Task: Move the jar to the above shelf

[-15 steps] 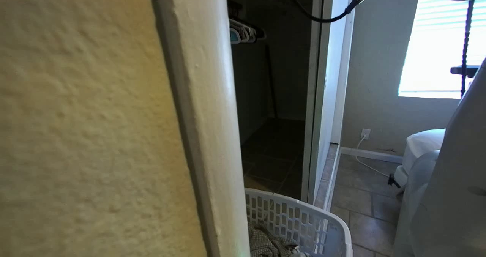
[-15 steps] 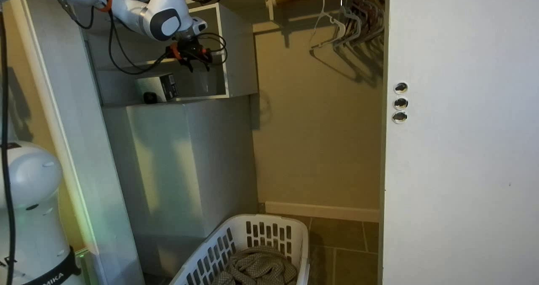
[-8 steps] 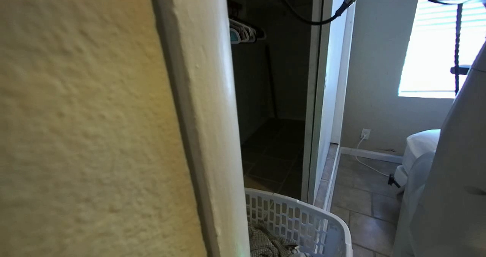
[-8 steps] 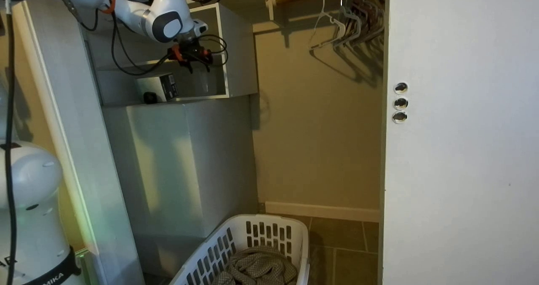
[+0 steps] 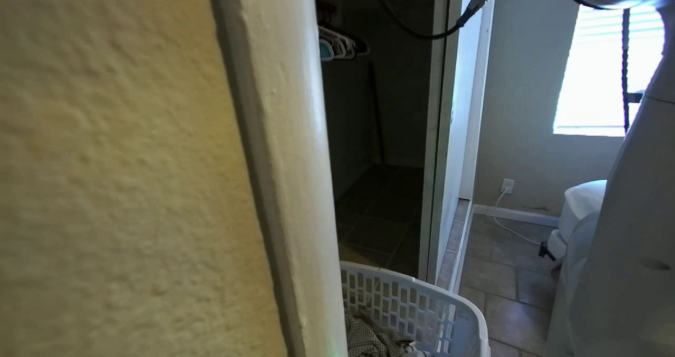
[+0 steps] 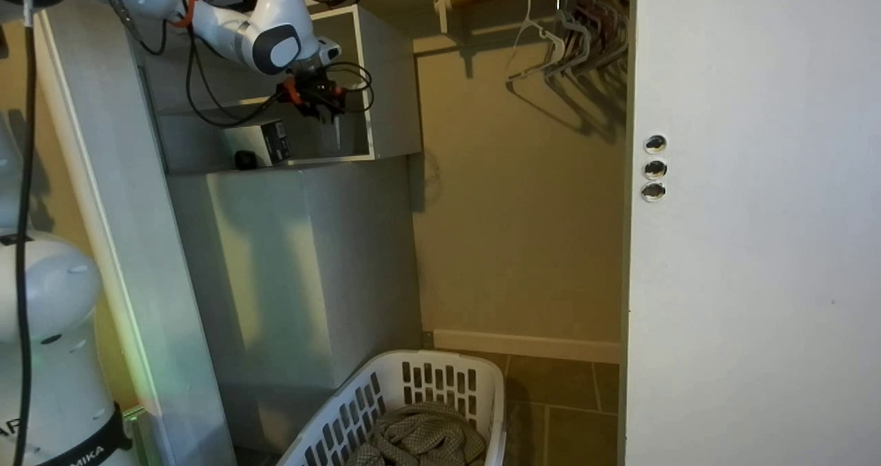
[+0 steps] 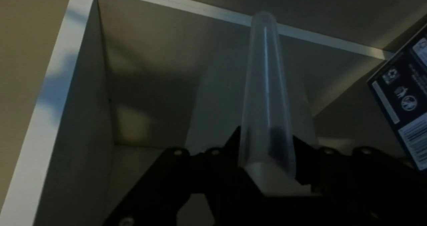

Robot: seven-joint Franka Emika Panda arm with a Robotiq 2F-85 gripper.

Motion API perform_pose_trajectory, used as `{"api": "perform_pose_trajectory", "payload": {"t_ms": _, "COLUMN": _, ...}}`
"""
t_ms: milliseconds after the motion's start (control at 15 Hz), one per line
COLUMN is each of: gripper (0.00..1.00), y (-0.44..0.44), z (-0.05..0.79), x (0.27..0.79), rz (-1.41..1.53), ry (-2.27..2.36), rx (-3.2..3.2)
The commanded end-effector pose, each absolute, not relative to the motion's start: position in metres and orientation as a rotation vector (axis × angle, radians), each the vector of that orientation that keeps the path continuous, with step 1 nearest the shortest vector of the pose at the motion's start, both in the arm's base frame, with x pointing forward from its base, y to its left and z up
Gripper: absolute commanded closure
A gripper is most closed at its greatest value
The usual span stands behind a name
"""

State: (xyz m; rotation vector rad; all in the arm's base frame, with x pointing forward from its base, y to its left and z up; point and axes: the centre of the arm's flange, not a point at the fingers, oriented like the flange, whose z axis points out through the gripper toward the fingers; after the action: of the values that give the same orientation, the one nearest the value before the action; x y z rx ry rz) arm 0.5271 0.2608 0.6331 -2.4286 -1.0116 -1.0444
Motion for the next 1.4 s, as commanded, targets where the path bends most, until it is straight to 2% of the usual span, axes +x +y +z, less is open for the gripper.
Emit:
{"api": "perform_pose_trajectory", "payload": {"t_ms": 0, "gripper": 1.0, "y": 0.256, "z": 0.64, "x": 0.532, "rz": -1.062, "ry": -1.016, "rx": -2.409}}
{"api": "perform_pose_trajectory", "payload": {"t_ms": 667, "gripper": 1.0, "y": 0.244, "z": 0.655, "x": 0.513, "rz": -1.099, "ry": -1.019, "rx": -2.402}}
{"api": "perform_pose_trajectory", "payload": {"t_ms": 1333, "gripper": 1.0, "y": 0.229, "z": 0.655, "x": 0.47, "rz": -1.1, "ry": -0.957, "rx": -2.386}}
